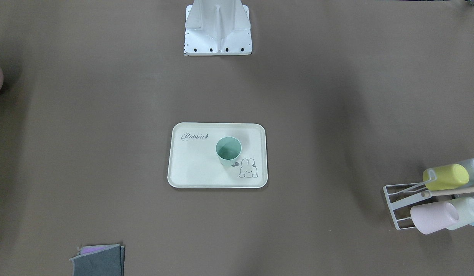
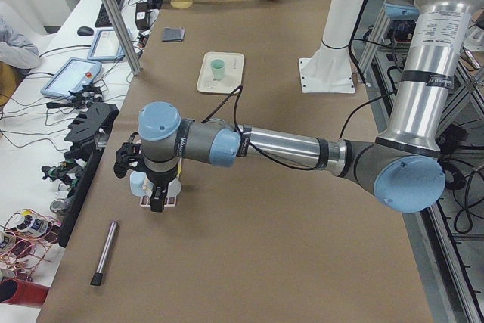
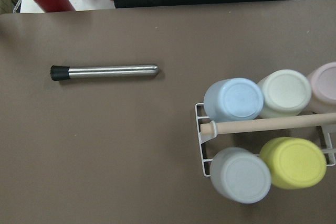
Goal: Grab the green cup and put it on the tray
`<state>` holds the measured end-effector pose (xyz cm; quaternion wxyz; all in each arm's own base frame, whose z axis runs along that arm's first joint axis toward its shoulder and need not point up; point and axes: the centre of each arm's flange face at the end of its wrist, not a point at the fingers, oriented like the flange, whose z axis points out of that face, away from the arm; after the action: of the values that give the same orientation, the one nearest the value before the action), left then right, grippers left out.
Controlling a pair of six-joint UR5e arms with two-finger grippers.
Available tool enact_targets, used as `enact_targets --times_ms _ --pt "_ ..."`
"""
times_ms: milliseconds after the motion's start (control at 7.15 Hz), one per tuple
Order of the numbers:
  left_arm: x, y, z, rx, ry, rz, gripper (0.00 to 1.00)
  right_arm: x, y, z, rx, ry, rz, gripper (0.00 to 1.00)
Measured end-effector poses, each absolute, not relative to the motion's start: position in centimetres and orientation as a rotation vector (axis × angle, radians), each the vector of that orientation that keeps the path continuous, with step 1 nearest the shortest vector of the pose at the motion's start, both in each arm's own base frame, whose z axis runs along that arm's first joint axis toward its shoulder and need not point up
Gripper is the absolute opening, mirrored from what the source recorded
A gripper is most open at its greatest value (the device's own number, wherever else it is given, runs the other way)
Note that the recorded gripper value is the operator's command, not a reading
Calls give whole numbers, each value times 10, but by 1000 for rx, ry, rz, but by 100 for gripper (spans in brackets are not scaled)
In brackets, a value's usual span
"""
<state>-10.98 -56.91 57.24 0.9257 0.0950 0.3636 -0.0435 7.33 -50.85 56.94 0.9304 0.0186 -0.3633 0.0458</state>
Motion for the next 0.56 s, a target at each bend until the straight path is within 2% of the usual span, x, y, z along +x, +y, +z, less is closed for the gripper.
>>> enact_targets --times_ms 559 --pt "-112 -550 598 98 747 -130 97 73 -509 569 38 -744 94 100"
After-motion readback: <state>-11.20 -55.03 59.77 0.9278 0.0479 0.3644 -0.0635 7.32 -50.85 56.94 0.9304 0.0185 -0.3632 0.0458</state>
